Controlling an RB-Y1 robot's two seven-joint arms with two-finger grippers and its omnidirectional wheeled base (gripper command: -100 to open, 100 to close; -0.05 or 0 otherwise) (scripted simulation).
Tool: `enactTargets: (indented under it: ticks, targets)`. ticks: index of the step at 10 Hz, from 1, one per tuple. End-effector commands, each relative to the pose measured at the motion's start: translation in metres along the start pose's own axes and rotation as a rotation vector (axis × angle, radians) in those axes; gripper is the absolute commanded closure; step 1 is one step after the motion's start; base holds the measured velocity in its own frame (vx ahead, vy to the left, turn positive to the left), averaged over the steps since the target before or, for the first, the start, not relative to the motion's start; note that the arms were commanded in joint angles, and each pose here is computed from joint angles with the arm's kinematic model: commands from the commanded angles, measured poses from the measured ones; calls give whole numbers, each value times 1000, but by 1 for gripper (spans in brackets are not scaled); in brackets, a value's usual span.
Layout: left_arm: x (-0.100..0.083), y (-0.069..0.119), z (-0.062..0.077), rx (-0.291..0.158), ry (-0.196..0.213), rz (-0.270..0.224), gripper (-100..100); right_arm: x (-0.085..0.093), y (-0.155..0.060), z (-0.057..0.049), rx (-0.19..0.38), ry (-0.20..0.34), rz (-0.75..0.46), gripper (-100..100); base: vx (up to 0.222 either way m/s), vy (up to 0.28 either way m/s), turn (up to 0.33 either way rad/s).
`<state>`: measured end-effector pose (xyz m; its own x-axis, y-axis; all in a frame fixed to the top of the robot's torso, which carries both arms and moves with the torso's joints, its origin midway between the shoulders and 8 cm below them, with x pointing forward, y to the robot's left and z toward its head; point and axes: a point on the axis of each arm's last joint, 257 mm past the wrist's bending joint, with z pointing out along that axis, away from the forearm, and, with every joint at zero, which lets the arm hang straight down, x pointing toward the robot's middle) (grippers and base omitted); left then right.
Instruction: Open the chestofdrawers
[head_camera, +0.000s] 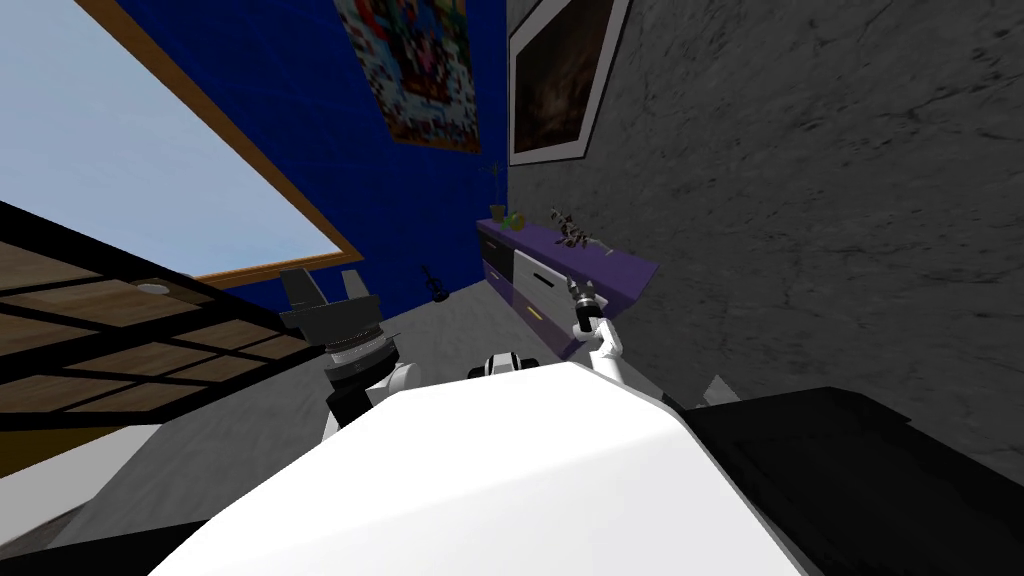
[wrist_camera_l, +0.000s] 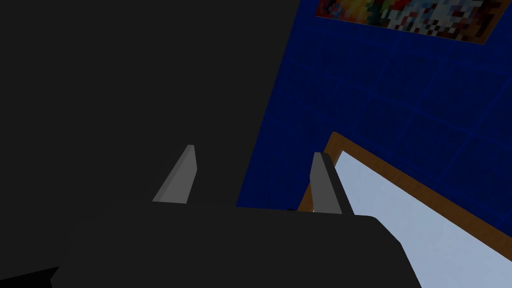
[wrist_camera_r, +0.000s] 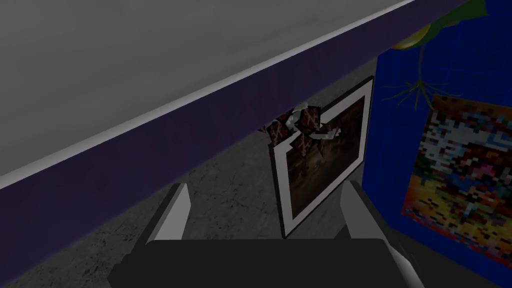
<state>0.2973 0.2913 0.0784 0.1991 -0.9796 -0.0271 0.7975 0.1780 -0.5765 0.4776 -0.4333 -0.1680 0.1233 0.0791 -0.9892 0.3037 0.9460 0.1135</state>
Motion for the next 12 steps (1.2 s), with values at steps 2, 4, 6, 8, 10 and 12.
enactTargets:
  ticks: [2,4,6,8,10,12]
  targets:
    - [0,0,0,0,0,0,0,17,-27,2,84,49,-116,-100,58,78,50]
    - [0,0,0,0,0,0,0,38,-61,1,178,112,-227,-100,62,102,96]
    - [0,0,0,0,0,0,0,49,-82,-3,234,151,-296,-100,76,96,53]
    - [0,0,0,0,0,0,0,59,-101,-8,280,187,-356,-100,62,76,53]
    - [0,0,0,0,0,0,0,67,-119,-14,324,222,-422,-100,59,60,47]
    - [0,0,0,0,0,0,0,75,-137,-21,366,257,-479,-100,73,87,71]
